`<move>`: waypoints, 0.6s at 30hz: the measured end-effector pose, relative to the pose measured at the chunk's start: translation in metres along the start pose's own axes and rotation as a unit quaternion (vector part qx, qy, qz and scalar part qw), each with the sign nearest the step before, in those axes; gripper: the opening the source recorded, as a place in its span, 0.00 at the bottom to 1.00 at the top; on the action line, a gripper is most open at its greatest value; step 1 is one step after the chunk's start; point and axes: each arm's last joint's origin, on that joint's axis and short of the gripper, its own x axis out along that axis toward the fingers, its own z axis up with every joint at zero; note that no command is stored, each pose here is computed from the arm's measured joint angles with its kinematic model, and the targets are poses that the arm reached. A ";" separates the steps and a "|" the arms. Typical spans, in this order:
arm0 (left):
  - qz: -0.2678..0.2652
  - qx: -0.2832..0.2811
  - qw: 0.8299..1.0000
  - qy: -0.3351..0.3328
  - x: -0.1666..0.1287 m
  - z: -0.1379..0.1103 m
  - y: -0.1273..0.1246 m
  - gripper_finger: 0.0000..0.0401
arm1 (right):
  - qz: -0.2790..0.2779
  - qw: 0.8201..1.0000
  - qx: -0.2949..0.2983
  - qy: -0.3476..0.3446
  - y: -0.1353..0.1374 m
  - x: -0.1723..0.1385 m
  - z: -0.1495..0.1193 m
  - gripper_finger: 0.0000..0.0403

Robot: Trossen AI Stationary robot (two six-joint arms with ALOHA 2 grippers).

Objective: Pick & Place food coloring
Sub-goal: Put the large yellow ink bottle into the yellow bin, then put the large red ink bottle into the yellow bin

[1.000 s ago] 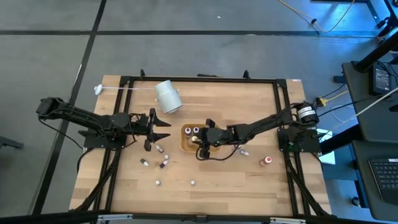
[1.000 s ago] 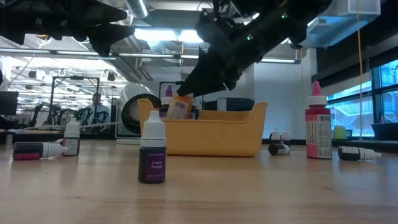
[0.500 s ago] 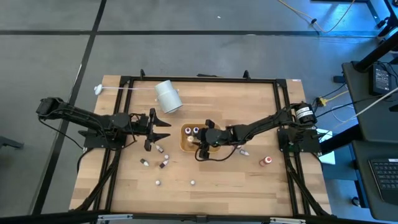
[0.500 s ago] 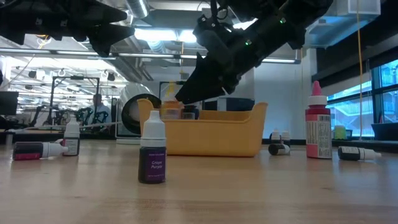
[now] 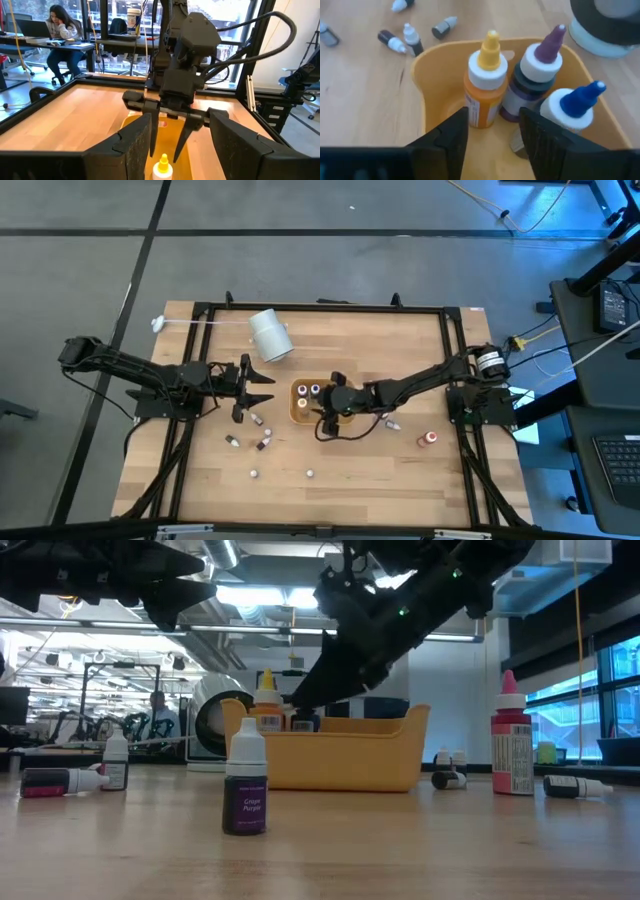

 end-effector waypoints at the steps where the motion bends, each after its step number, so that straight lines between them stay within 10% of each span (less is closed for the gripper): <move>1: 0.000 0.000 1.000 0.000 0.000 0.000 0.000 0.49 | 0.001 1.000 -0.008 -0.005 -0.001 -0.004 0.003 0.44; 18: 0.000 0.000 1.000 0.001 0.000 0.000 0.000 0.49 | 0.044 0.979 0.006 0.198 -0.008 -0.152 0.002 0.44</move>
